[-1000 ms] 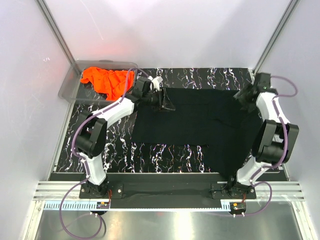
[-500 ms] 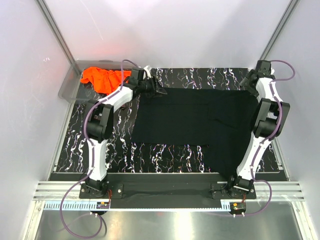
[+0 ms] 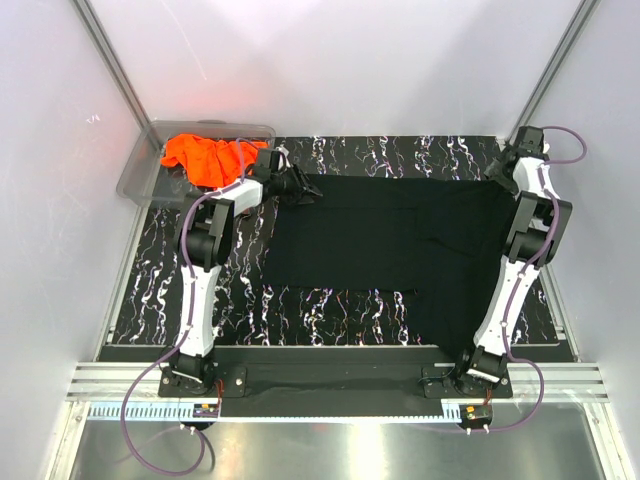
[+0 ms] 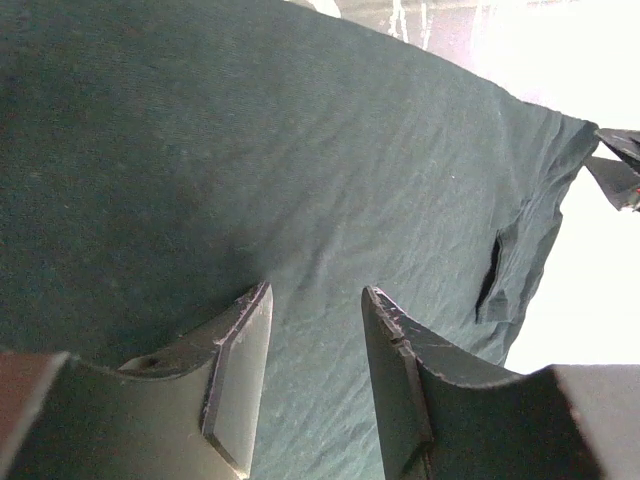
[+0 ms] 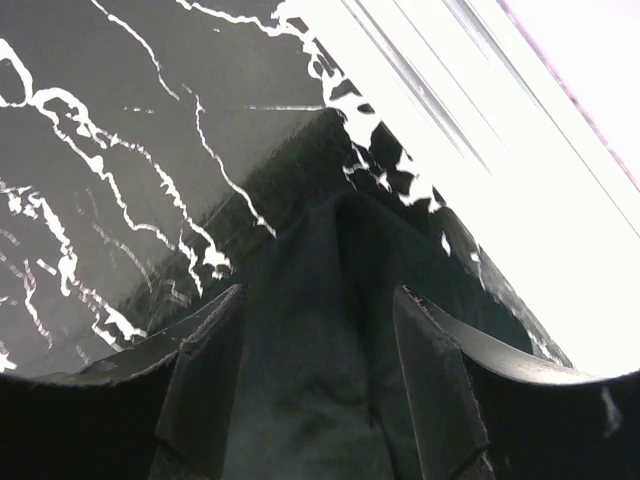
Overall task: Fold and stack the t-shirts
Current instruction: Fold the tshirt
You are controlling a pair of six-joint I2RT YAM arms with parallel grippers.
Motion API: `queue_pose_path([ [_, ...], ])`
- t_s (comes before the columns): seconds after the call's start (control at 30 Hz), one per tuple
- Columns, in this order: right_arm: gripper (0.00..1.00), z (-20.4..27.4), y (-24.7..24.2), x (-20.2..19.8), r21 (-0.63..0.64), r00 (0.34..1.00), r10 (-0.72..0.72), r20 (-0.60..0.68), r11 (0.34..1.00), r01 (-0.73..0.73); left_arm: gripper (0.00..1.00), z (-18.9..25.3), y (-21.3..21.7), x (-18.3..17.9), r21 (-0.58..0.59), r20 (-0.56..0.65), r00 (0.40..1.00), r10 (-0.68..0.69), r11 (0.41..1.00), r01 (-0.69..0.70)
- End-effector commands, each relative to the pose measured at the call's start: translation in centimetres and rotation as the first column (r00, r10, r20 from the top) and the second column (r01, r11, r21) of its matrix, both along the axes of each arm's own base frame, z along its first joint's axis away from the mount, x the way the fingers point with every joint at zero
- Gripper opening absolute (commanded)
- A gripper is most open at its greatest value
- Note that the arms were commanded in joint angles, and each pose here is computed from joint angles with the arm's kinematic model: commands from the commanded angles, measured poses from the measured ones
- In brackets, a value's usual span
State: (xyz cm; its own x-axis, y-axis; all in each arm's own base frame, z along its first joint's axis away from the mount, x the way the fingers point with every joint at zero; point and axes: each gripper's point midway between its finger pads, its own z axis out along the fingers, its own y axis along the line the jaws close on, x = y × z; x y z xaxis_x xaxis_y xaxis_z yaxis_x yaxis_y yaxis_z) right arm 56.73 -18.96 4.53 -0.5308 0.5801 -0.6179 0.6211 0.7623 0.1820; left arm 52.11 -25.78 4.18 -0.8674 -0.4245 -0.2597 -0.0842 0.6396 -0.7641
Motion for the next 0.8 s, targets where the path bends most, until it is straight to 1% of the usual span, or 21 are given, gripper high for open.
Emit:
queue_pose_path([
  [0.0, 0.65, 1.8, -1.3, 2.2, -0.042, 0.998, 0.017, 0.069, 0.999, -0.014, 0.45, 1.6, 0.3, 2.0, -0.061, 0.048, 0.998, 0.036, 0.998, -0.034],
  [0.03, 0.65, 1.2, -1.3, 2.1, -0.037, 0.998, 0.016, 0.058, 0.999, -0.014, 0.45, 1.6, 0.3, 2.0, -0.063, 0.046, 0.998, 0.039, 0.997, -0.036],
  [0.07, 0.62, 1.9, -1.5, 2.6, -0.034, 0.997, 0.011, 0.078, 0.999, -0.009, 0.45, 1.2, 0.5, 2.1, -0.066, 0.038, 0.998, 0.044, 0.997, -0.042],
  [0.13, 0.56, 1.4, -1.6, 2.8, -0.017, 0.997, -0.001, 0.079, 1.000, 0.002, 0.45, 0.9, 0.8, 2.3, -0.072, 0.024, 0.998, 0.059, 0.996, -0.058],
  [0.17, 0.52, 1.8, -1.7, 3.3, -0.011, 0.995, -0.004, 0.097, 1.000, 0.005, 0.45, 0.5, 1.1, 2.4, -0.073, 0.011, 0.998, 0.068, 0.995, -0.067],
  [0.2, 0.50, 1.9, -1.6, 3.5, -0.005, 0.994, -0.002, 0.106, 1.000, 0.003, 0.45, 0.5, 1.2, 2.5, -0.085, 0.009, 0.997, 0.071, 0.994, -0.070],
  [0.23, 0.46, 1.2, -1.2, 3.7, 0.017, 0.995, 0.012, 0.101, 1.000, -0.013, 0.45, 0.6, 1.0, 2.6, -0.097, 0.000, 0.997, 0.074, 0.993, -0.074],
  [0.27, 0.39, 1.9, -1.2, 4.2, 0.025, 0.992, 0.007, 0.123, 1.000, -0.010, 0.45, 0.4, 1.2, 2.7, -0.101, -0.006, 0.997, 0.079, 0.992, -0.079],
  [0.33, 0.34, 1.2, -1.1, 4.5, 0.044, 0.993, -0.002, 0.121, 0.999, -0.003, 0.45, 0.2, 1.4, 3.0, -0.107, -0.015, 0.996, 0.086, 0.990, -0.087],
  [0.37, 0.29, 1.5, -1.1, 4.8, 0.052, 0.991, -0.012, 0.133, 0.999, 0.005, 0.45, -0.1, 1.7, 3.2, -0.107, -0.019, 0.995, 0.095, 0.990, -0.097],
  [0.4, 0.26, 0.9, -1.2, 4.8, 0.061, 0.991, -0.021, 0.129, 0.998, 0.014, 0.45, -0.1, 1.7, 3.2, -0.114, -0.030, 0.994, 0.100, 0.988, -0.103],
  [0.47, 0.24, 1.2, -1.2, 5.3, 0.072, 0.989, -0.040, 0.145, 0.997, 0.030, 0.45, -0.4, 2.2, 3.5, -0.118, -0.040, 0.993, 0.113, 0.986, -0.117],
  [0.53, 0.22, 0.5, -1.5, 5.3, 0.073, 0.989, -0.060, 0.135, 0.996, 0.050, 0.45, -0.7, 2.3, 3.6, -0.121, -0.051, 0.991, 0.121, 0.985, -0.126],
  [0.63, 0.15, 0.8, -2.2, 5.1, 0.055, 0.986, -0.107, 0.128, 0.993, 0.101, 0.45, -1.3, 2.8, 3.8, -0.121, -0.067, 0.988, 0.138, 0.982, -0.146],
  [0.7, 0.13, 1.0, -3.1, 4.6, 0.036, 0.979, -0.165, 0.118, 0.986, 0.162, 0.45, -1.4, 3.1, 3.9, -0.126, -0.078, 0.986, 0.148, 0.979, -0.157],
  [0.77, 0.12, 1.0, -3.2, 4.6, 0.045, 0.976, -0.181, 0.124, 0.983, 0.177, 0.45, -1.5, 3.1, 4.0, -0.122, -0.073, 0.986, 0.149, 0.980, -0.157],
])
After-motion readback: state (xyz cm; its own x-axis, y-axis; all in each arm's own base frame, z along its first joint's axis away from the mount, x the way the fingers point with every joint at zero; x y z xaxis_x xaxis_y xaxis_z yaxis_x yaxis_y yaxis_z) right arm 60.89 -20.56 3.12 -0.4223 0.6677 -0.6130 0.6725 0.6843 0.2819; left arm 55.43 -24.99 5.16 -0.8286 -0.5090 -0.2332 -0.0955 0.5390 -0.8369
